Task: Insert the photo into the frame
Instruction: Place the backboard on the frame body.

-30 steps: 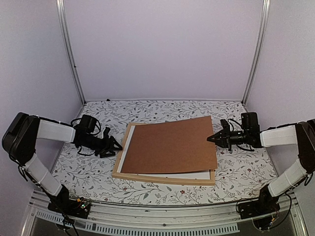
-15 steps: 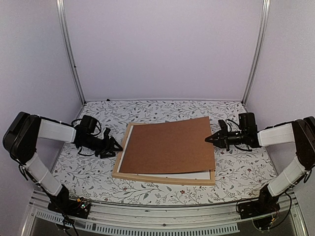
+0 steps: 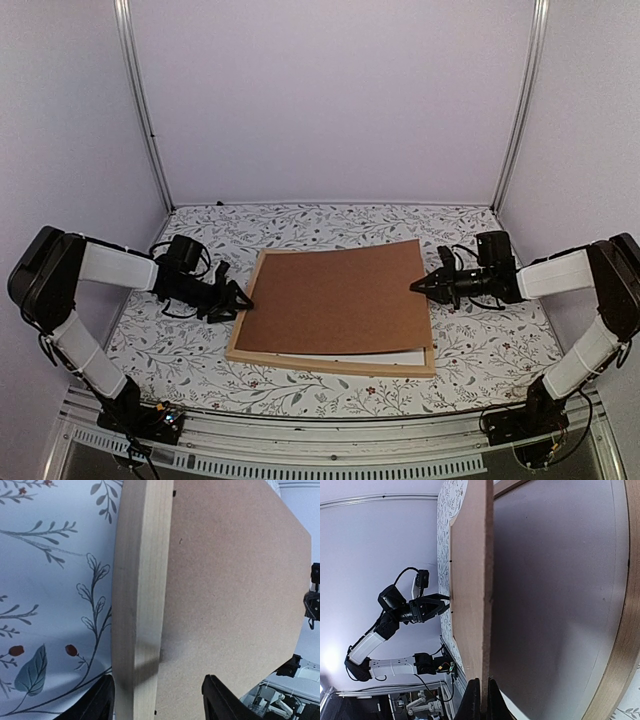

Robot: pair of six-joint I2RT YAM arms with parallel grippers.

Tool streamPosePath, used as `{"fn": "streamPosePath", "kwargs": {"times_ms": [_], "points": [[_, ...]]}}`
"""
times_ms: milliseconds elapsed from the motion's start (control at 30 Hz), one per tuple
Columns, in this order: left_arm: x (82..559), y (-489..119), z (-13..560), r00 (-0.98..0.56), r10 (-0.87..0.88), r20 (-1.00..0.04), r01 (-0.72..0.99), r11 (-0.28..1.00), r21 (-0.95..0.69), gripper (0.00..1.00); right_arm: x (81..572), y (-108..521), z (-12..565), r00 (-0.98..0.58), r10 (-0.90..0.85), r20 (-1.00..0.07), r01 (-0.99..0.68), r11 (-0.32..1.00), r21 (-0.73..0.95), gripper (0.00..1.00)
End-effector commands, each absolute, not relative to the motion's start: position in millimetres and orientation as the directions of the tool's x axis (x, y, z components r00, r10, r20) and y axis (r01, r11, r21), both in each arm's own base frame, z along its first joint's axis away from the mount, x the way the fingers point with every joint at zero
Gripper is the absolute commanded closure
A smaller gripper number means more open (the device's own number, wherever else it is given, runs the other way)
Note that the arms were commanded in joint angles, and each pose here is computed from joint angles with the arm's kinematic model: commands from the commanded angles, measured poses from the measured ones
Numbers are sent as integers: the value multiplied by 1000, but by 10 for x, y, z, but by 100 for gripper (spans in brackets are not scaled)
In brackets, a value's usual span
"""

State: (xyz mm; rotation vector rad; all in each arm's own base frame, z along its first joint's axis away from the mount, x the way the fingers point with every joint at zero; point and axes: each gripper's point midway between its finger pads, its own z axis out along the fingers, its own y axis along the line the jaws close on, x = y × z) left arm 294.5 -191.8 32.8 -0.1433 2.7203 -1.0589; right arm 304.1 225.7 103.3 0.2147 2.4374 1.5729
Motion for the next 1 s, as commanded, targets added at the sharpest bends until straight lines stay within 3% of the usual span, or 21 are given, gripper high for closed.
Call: {"fn": "streamPosePath", "kwargs": {"times_ms": [0, 600, 967], "points": [[2998, -2006, 348, -970, -152, -191, 17, 737, -676, 37, 3057, 2270, 793, -953, 274, -127, 23, 485, 874, 98], [2988, -2016, 348, -968, -147, -203, 24, 751, -660, 37, 3015, 2270, 565, -954, 271, -130, 58, 591, 805, 75], [2987, -2024, 321, -967, -136, -216, 33, 771, -636, 37, 3072, 2376, 711, -958, 234, -164, 12, 607, 795, 73]]}}
